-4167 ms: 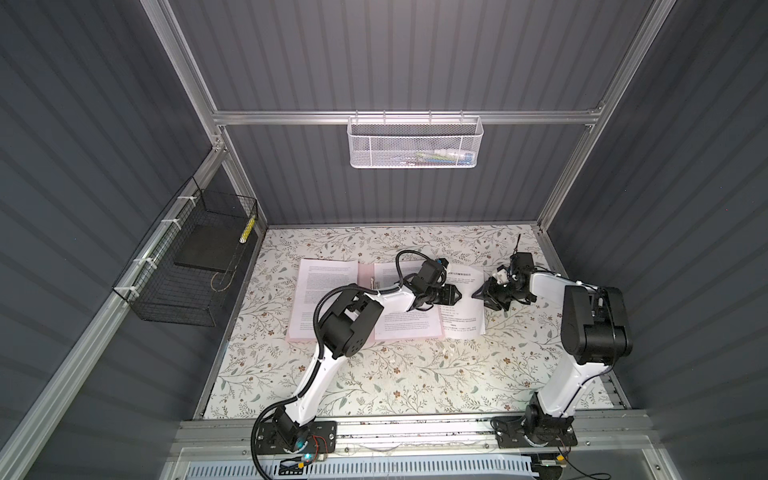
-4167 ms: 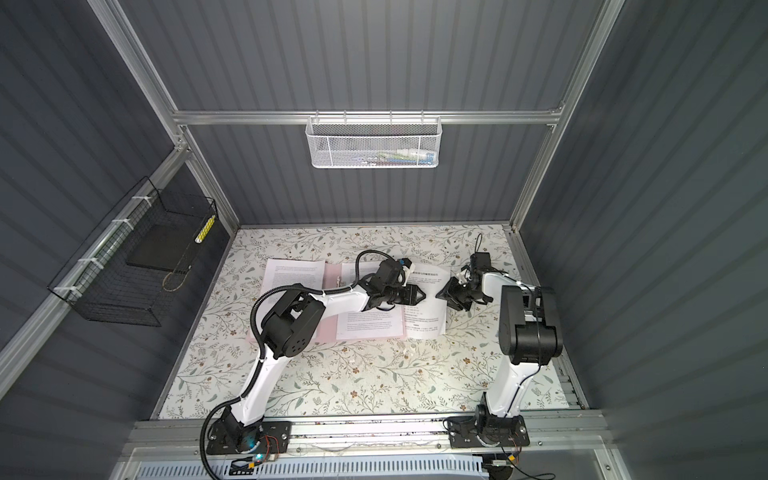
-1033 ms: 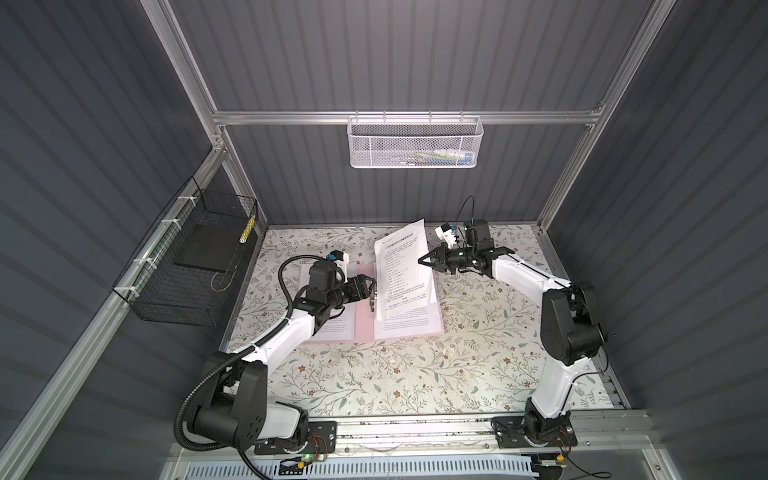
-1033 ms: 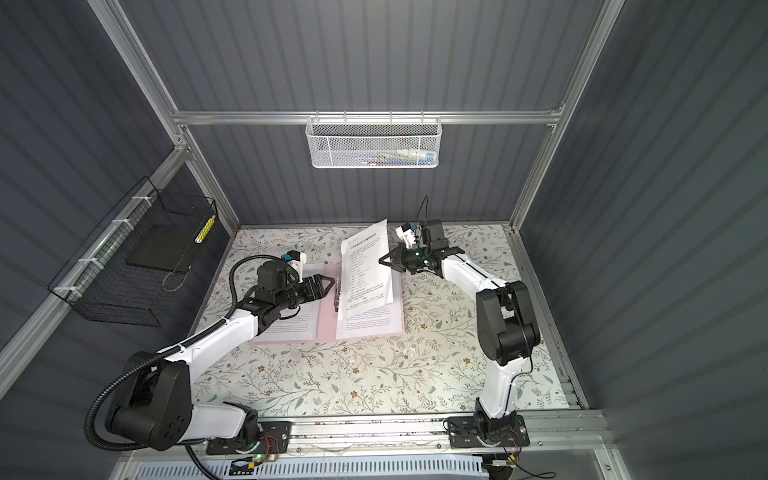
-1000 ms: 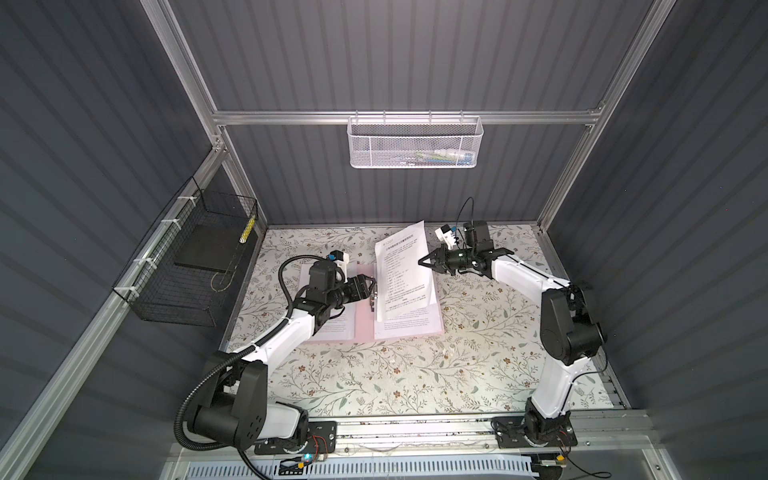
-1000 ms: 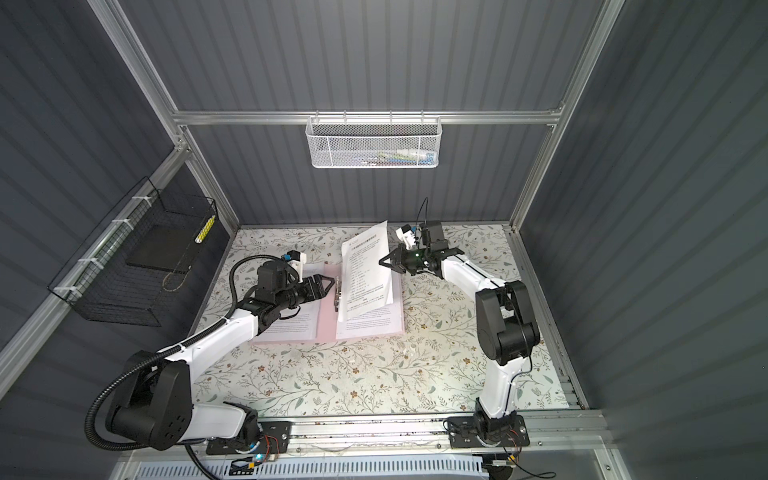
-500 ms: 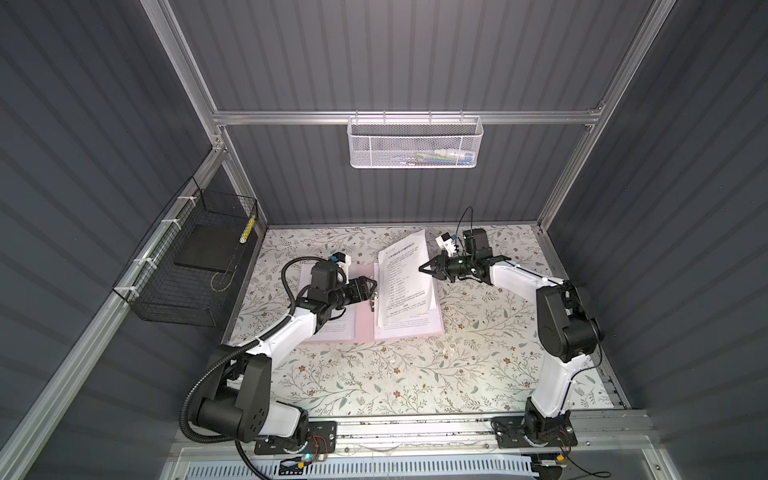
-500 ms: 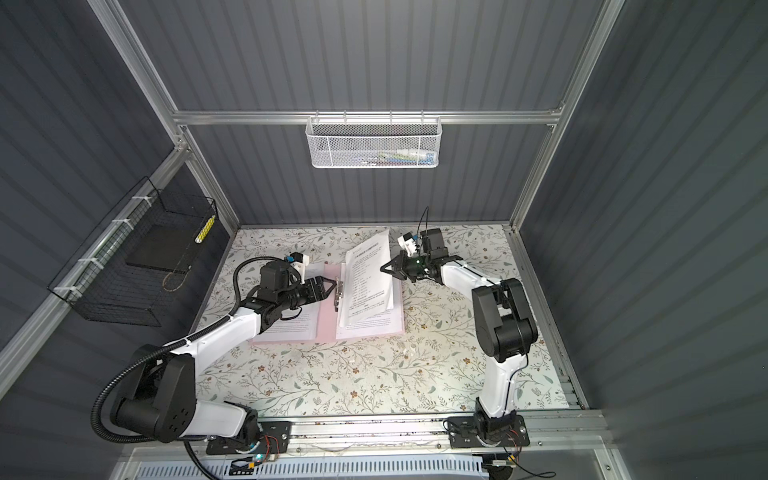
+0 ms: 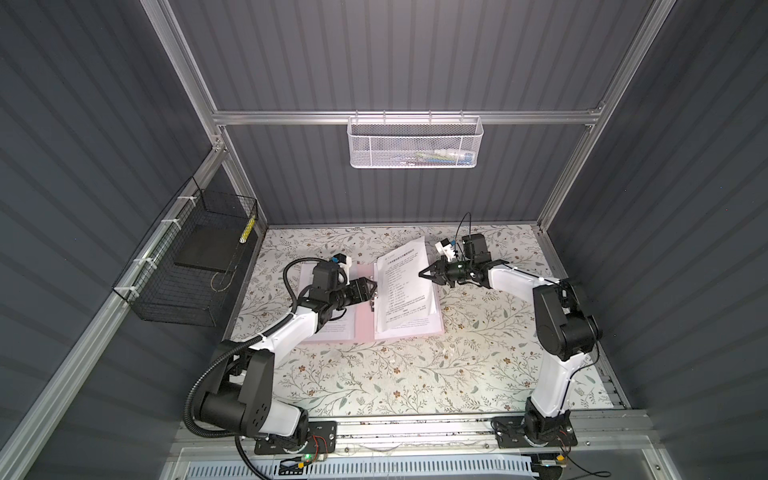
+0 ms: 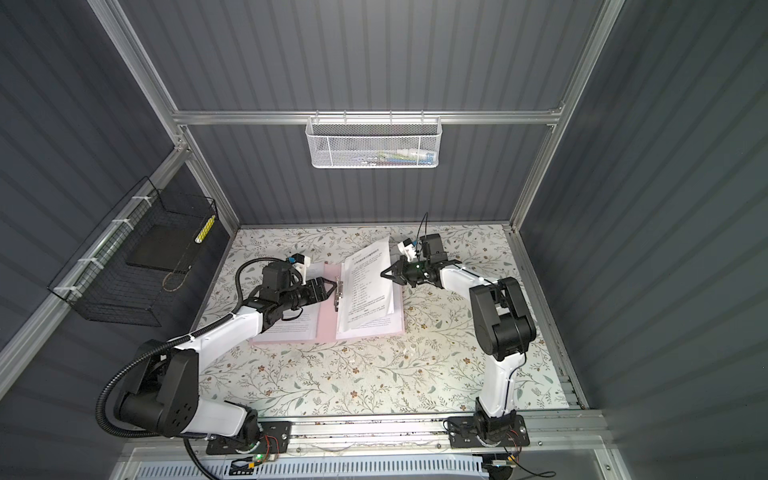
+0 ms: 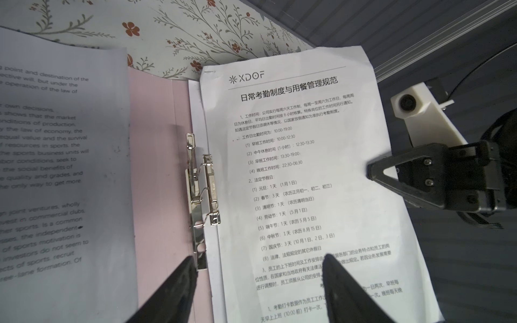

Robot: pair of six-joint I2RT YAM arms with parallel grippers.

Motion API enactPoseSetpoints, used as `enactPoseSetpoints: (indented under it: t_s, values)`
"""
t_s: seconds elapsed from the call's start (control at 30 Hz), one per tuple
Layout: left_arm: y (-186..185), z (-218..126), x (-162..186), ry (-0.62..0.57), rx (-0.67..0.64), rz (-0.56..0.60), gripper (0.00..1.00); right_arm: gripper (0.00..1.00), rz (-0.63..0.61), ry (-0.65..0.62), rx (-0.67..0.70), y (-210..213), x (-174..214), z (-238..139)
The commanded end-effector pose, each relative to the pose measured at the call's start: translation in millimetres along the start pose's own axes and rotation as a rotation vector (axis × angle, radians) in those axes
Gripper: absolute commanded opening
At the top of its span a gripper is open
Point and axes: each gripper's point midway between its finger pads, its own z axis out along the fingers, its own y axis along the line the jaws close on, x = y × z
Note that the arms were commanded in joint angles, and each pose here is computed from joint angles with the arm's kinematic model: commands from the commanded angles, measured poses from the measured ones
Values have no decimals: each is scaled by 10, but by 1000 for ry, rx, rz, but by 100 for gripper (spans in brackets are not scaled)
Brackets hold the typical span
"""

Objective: Put the files into the folder
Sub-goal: 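Lower the held sheet onto the folder clip with the right gripper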

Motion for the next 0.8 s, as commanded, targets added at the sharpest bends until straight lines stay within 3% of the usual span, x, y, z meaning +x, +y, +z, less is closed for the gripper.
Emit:
enactPoseSetpoints:
  t_s: [0.0, 0.77]
  values:
    - [-13, 18, -4, 6, 17, -1, 72, 0, 0, 16, -16, -51, 26, 31]
    - [64, 57, 40, 9, -3, -11, 71, 0, 16, 45, -3, -159, 91, 132]
